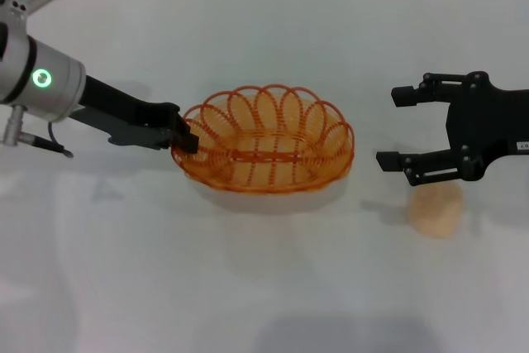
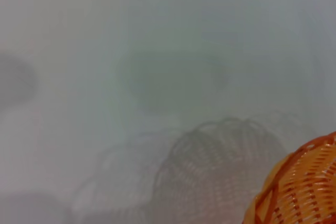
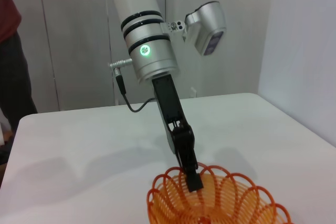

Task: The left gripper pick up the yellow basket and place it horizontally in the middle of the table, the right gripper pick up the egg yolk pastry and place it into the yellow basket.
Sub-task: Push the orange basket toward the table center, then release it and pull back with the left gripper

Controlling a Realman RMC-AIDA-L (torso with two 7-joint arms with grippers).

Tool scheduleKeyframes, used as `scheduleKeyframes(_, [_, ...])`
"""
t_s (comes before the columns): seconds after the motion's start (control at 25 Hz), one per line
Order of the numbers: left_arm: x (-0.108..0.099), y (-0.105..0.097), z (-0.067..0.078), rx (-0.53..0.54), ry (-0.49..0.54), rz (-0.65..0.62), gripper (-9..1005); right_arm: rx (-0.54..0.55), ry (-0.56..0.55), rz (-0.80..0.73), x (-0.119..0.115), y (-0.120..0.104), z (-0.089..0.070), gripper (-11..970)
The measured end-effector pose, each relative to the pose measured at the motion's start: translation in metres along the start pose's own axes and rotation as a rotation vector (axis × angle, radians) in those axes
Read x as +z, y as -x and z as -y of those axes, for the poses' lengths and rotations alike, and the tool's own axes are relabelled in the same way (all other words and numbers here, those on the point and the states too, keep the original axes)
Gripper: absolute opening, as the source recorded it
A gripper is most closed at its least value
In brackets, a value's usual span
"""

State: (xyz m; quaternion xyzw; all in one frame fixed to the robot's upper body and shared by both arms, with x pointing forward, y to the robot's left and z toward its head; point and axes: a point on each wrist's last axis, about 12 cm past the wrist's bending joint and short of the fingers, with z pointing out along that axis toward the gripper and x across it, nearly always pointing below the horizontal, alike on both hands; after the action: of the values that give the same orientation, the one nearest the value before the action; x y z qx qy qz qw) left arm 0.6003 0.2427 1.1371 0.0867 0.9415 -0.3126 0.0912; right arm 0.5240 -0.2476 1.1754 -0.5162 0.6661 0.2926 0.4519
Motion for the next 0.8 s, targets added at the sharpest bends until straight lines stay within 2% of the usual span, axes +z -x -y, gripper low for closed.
scheduleKeyframes(0.4, [0.011, -0.004, -0.010, -0.028, 0.036, -0.009, 86, -0.004, 0.015, 0.001, 0.000, 0.000, -0.002, 853])
scheduleKeyframes(0.8, [0.021, -0.003, -0.010, -0.011, 0.060, -0.016, 85, -0.018, 0.027, 0.021, 0.000, 0.001, -0.003, 854])
